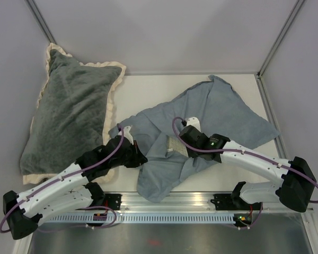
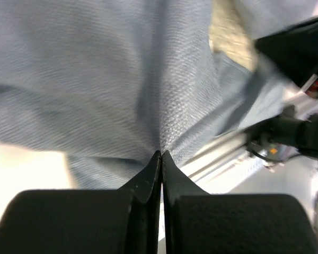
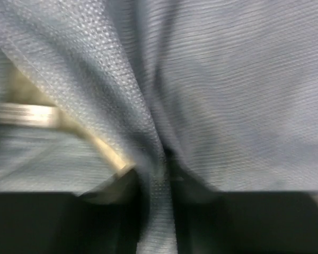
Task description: Remove the pillowcase from the pillow
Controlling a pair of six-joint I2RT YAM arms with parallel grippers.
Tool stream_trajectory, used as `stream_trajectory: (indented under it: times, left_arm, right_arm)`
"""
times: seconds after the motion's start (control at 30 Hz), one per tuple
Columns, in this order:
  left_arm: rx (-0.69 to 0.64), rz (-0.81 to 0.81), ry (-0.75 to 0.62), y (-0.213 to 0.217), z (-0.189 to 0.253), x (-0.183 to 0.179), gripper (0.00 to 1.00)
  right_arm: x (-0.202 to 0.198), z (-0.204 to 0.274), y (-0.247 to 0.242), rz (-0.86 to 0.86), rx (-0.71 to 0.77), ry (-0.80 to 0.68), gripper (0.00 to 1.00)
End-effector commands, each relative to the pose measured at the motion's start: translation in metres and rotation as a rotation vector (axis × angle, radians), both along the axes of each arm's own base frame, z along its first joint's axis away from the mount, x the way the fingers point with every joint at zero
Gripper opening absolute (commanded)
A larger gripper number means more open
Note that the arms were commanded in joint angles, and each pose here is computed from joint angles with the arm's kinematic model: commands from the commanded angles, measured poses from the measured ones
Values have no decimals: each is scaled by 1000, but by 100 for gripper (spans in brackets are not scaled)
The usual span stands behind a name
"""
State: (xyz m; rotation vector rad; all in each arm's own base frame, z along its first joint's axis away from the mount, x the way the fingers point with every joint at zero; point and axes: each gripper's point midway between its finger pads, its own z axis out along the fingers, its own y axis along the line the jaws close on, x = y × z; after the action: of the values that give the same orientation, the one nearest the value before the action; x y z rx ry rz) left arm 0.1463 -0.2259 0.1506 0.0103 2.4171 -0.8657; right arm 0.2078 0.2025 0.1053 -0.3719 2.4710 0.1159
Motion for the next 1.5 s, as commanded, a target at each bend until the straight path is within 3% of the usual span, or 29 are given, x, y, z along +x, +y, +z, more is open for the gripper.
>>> stream_trajectory:
  times: [0.0, 0.1, 0.2, 0.33, 0.43, 0.5, 0.57, 0.77, 0.83, 1.0, 1.1, 1.23, 1.3, 1.33, 1.43, 1.47]
  left_arm:
    - [152, 167, 8, 48, -10, 1, 2]
    - [216, 240, 26, 74, -13, -5, 2]
    - [200, 291, 63, 86, -18, -15, 2]
    - [-26, 270, 87, 74, -8, -32, 2]
    - [-269, 110, 16, 36, 33, -37, 2]
    - [-287, -29, -32, 18, 51, -42, 47]
    - [-151, -74, -17, 7, 54, -30, 73]
    - [226, 26, -35, -1, 51, 34, 91]
    - [273, 46, -55, -7, 57, 50, 93]
    - [438, 22, 46, -15, 10, 60, 94]
    - [420, -3, 70, -16, -5, 52, 92]
    - [369, -23, 111, -8, -28, 30, 76]
    - [334, -50, 136, -9, -34, 20, 58]
    - [320, -47, 147, -3, -38, 12, 38]
    - [265, -18, 178, 9, -48, -5, 2]
    - [241, -4, 180, 12, -49, -9, 2]
  right_arm:
    - [23, 21, -31, -144, -69, -106, 3]
    - [35, 18, -44, -192, -87, -102, 0]
    - [43, 12, -46, -209, -89, -83, 0]
    - [44, 8, -26, -153, -22, -36, 0]
    - [39, 11, -6, -64, 62, -6, 0]
    - [32, 15, 7, -8, 118, 21, 0]
    - [31, 19, 10, 4, 138, 16, 0]
    - [26, 26, 9, 30, 158, 7, 3]
    - [24, 31, 8, 38, 167, 1, 3]
    - [23, 41, 3, 38, 165, -26, 4]
    - [24, 44, 3, 40, 172, -42, 4]
    - [26, 37, 5, 37, 166, -31, 4]
    - [26, 35, 6, 41, 166, -29, 4]
    - [26, 34, 6, 40, 163, -27, 4]
    - [27, 34, 6, 39, 165, -32, 4]
    - [27, 35, 6, 37, 164, -35, 3]
